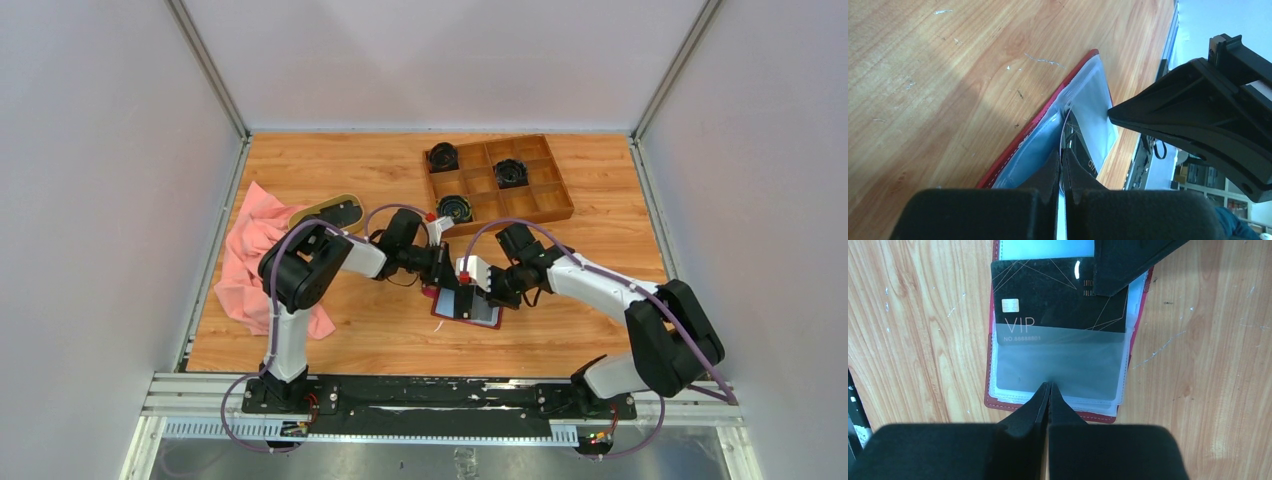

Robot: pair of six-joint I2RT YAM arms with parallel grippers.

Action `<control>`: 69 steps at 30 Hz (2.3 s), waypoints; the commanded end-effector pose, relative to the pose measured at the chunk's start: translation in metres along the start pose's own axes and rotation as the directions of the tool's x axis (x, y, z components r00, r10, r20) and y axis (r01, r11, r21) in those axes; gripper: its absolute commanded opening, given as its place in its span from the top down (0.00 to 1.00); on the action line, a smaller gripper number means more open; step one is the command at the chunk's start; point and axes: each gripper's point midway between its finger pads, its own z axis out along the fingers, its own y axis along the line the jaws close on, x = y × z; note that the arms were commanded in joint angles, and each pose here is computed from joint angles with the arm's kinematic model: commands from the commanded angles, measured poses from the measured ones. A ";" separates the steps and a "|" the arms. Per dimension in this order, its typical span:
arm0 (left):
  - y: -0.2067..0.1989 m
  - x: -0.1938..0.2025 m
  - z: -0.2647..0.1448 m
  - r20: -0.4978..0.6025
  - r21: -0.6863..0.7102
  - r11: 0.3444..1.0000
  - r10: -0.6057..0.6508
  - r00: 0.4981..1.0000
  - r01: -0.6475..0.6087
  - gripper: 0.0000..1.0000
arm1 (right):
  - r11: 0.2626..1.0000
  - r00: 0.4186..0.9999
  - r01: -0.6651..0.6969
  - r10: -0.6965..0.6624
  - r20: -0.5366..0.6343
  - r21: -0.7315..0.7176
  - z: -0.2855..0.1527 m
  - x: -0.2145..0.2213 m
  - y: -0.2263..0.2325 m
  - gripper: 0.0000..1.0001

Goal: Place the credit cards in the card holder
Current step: Insert the credit card into the card holder.

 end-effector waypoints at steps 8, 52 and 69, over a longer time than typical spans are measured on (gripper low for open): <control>0.008 0.031 0.025 -0.114 -0.041 0.998 -0.050 0.992 0.046 0.98 | 1.000 0.997 0.003 -0.002 -0.081 0.002 0.008 0.014 0.001 1.00; -0.044 -0.007 -0.046 0.208 -0.274 0.947 0.228 0.951 -0.167 0.49 | 0.988 0.987 -0.150 0.152 0.057 -0.035 -0.042 -0.015 -0.009 0.91; -0.029 0.012 -0.014 0.212 -0.358 0.933 0.129 0.969 -0.046 0.45 | 0.867 0.876 -0.482 0.477 -0.068 -0.123 -0.026 0.025 -0.018 0.94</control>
